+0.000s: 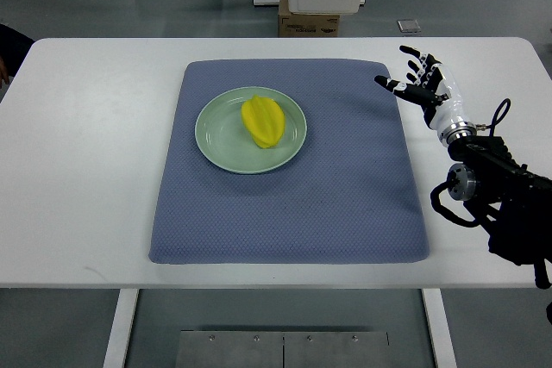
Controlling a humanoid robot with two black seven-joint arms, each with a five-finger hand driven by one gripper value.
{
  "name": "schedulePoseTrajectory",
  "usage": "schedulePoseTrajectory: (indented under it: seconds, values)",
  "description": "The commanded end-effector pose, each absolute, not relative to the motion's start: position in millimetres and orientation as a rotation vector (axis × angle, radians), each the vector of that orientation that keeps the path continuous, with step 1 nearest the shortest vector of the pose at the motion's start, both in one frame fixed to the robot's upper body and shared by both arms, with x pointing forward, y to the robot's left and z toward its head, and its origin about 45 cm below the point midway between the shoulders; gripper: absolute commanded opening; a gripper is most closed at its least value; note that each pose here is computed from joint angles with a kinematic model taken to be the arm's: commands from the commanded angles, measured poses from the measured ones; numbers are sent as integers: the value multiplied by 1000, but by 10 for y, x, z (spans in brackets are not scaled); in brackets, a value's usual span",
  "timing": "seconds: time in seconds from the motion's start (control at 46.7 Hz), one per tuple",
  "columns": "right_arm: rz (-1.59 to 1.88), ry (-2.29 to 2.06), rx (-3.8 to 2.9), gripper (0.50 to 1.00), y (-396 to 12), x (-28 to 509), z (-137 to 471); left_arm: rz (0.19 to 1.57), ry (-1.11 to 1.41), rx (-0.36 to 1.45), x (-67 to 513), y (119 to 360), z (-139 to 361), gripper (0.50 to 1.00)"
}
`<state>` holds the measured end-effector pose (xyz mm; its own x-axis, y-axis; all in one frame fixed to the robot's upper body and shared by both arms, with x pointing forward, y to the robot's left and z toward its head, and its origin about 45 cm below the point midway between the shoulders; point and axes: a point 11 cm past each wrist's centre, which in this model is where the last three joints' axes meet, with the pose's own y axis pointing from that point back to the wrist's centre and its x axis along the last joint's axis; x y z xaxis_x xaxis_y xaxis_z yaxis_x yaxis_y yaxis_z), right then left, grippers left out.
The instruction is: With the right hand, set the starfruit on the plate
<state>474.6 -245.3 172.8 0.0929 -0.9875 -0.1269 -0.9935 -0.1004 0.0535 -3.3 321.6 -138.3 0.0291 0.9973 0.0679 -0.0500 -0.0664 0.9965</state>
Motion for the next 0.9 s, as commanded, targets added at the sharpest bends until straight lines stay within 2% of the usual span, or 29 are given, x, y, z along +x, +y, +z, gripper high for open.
schedulePoseTrajectory:
  seconds: [0.0,0.535,0.878]
  values:
    - [202,2073,-2291,1000,-2449,4743,1723,1257,1119,1236,-34,3211,-1383,1000]
    - [240,2068,-2299,1000,-2416,4741,1695,1259,1117,1236,-32,3216,-1383,1000]
    - [535,2145,-2246,1000,-2474,4717,1491,1259,1117,1236,-32,3216,-1383,1000]
